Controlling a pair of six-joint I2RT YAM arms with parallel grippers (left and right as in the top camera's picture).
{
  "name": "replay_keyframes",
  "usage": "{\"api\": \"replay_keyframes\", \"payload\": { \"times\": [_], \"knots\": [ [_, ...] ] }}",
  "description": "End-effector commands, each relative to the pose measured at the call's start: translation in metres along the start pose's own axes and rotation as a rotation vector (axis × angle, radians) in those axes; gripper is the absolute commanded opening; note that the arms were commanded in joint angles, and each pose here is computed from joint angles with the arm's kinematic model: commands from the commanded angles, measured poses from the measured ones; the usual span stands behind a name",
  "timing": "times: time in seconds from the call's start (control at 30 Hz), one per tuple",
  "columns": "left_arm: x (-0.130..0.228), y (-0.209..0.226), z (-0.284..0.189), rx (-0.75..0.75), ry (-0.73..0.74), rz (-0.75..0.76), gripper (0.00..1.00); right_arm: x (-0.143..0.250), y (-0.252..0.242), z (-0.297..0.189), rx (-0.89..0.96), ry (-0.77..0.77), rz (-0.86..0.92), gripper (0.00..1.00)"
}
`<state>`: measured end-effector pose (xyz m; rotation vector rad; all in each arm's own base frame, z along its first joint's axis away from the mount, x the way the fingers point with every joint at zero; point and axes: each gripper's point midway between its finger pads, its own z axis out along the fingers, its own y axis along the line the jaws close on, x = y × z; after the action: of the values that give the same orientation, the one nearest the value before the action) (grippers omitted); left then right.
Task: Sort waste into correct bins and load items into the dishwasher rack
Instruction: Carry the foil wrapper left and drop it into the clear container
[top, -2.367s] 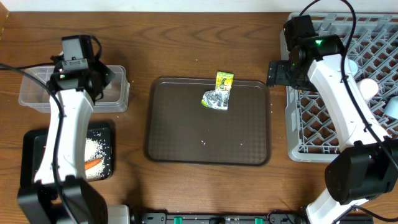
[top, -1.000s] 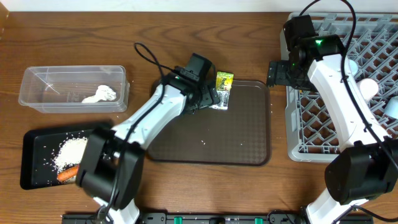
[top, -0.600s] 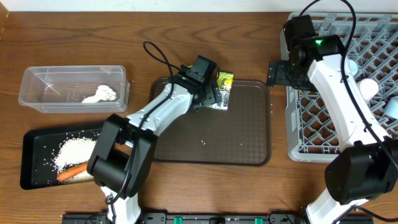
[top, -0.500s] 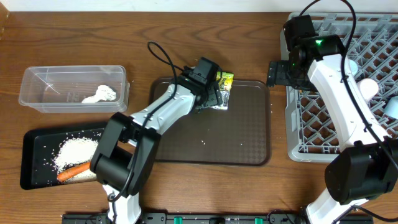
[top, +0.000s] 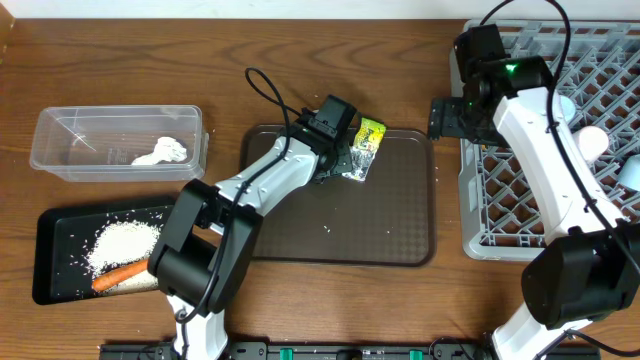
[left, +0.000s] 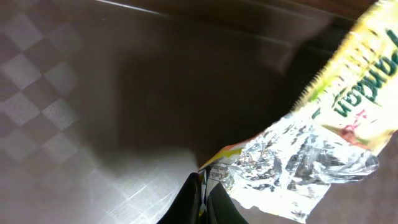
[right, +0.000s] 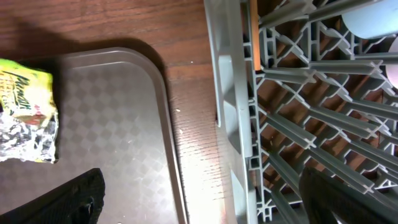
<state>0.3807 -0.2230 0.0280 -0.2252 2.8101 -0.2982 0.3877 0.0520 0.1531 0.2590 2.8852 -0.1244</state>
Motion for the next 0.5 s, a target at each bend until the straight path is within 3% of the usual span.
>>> {"api": "replay_keyframes", "payload": {
  "times": [0.0, 0.2, 0.33, 0.47],
  "knots": [
    [-0.034, 0.006, -0.044, 0.01, -0.124, -0.03, 0.06, 0.0, 0.002, -0.008, -0.006, -0.02, -0.01, 0.99],
    [-0.09, 0.06, -0.128, 0.014, -0.315, -0.187, 0.06, 0.0, 0.002, -0.008, -0.007, -0.02, -0.01, 0.99],
    [-0.126, 0.134, -0.198, -0.002, -0.488, -0.373, 0.06, 0.0, 0.002, -0.008, -0.007, -0.02, -0.011, 0.99],
    [-0.137, 0.211, -0.238, -0.068, -0.591, -0.558, 0.06, 0.0, 0.002, -0.008, -0.007, -0.02, -0.011, 0.99]
  ]
}}
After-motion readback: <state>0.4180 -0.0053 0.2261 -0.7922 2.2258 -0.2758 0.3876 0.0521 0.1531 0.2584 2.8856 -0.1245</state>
